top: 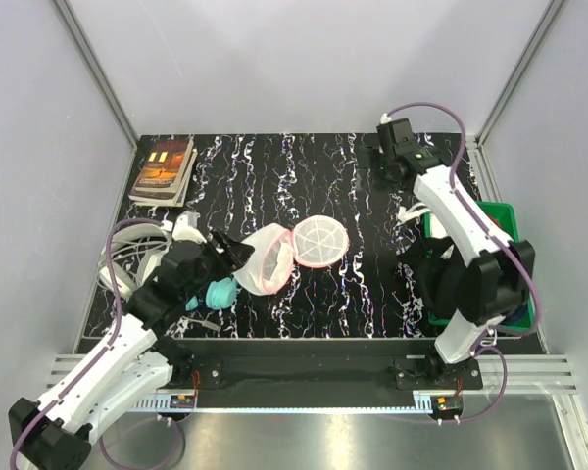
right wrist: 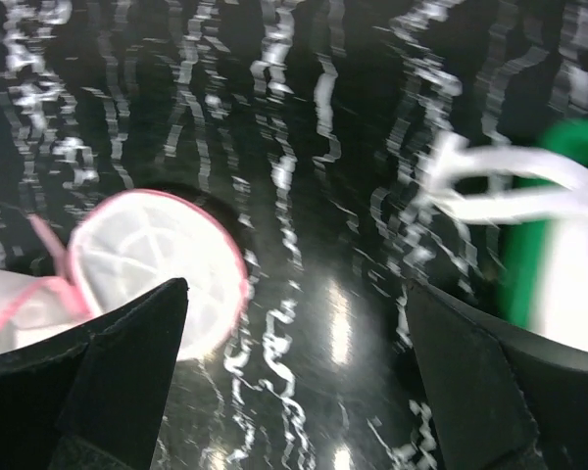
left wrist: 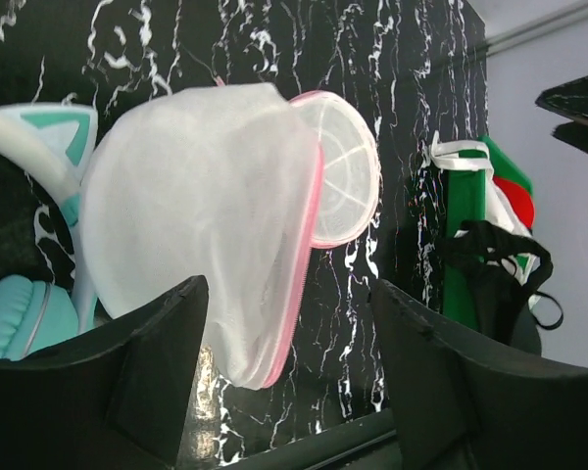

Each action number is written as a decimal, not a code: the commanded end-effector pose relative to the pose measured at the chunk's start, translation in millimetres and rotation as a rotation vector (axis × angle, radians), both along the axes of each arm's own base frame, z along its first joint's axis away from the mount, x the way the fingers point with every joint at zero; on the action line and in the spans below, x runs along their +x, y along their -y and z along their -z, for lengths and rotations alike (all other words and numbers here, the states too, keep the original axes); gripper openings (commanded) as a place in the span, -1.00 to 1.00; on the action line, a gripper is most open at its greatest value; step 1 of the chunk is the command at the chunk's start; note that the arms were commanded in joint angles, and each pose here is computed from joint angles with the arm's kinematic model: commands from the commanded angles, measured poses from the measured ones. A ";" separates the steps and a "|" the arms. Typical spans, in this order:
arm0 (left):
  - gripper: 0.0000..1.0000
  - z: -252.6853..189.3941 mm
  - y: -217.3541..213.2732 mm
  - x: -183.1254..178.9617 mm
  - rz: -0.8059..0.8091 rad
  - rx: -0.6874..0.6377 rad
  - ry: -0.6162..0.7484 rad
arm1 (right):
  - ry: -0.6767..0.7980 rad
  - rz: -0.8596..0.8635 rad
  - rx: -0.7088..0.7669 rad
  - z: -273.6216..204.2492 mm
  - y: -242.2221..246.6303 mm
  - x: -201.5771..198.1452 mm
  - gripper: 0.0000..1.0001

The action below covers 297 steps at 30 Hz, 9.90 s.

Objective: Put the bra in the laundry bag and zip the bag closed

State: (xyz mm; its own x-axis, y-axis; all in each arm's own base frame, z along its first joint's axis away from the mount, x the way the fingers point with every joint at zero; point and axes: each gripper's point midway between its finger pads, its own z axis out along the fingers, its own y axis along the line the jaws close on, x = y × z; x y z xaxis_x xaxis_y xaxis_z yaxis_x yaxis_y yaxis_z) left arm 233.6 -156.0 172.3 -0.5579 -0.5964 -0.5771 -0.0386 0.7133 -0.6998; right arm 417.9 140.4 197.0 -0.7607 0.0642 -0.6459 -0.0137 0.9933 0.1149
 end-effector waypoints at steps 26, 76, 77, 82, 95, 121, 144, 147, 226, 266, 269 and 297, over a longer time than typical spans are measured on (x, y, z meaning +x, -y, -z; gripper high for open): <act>0.29 -117.1 95.8 -17.5 0.512 -0.077 0.294 | -0.041 0.875 -0.024 53.9 190.4 -156.3 0.29; 0.54 -125.7 123.3 -16.1 0.584 -0.201 0.205 | 0.260 0.139 0.355 -151.6 44.6 -63.9 -1.00; 0.54 -122.9 124.7 -17.2 0.592 -0.201 0.195 | 0.278 0.146 0.351 -148.8 47.0 -67.0 -1.00; 0.53 -96.2 139.9 -12.1 0.637 -0.206 0.108 | 0.240 0.207 0.332 -76.2 55.3 -76.7 -1.00; 0.30 -38.2 236.3 1.7 0.805 -0.175 -0.073 | 0.151 0.252 0.342 2.2 68.1 -165.1 -1.00; 0.02 49.3 303.9 18.1 0.875 -0.012 -0.145 | -0.222 0.474 0.403 65.3 68.1 -244.7 -1.00; 0.34 37.4 216.7 -49.1 0.892 0.127 -0.106 | -0.454 0.149 0.455 105.4 -15.6 -222.7 0.34; 0.38 40.6 216.8 -70.0 0.903 0.101 -0.143 | -0.430 0.169 0.478 97.8 -15.7 -221.0 0.51; -1.00 -1.7 225.6 -32.4 1.282 -0.052 0.011 | 0.000 -0.341 0.619 -30.6 -13.9 -189.5 0.81; -1.00 -161.7 202.9 -88.3 1.517 -0.454 0.205 | 0.050 -0.874 1.055 -85.4 -77.7 -272.0 0.36; -1.00 -161.5 203.0 -88.3 1.522 -0.453 0.204 | 0.044 -0.900 1.105 -89.3 -79.6 -276.7 0.17; 0.98 -136.6 190.9 -60.8 1.276 -0.174 0.234 | -0.002 -0.893 1.131 -101.4 -82.2 -284.2 -1.00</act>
State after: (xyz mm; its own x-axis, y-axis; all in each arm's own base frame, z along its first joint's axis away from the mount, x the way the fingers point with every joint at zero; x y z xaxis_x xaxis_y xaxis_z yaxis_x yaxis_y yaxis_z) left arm 177.7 -337.9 311.9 -0.6793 0.1733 -0.7131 0.7318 0.0869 -0.6760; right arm 142.7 221.6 282.2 -0.8402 0.0702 -0.5376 -0.5338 0.0666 0.8430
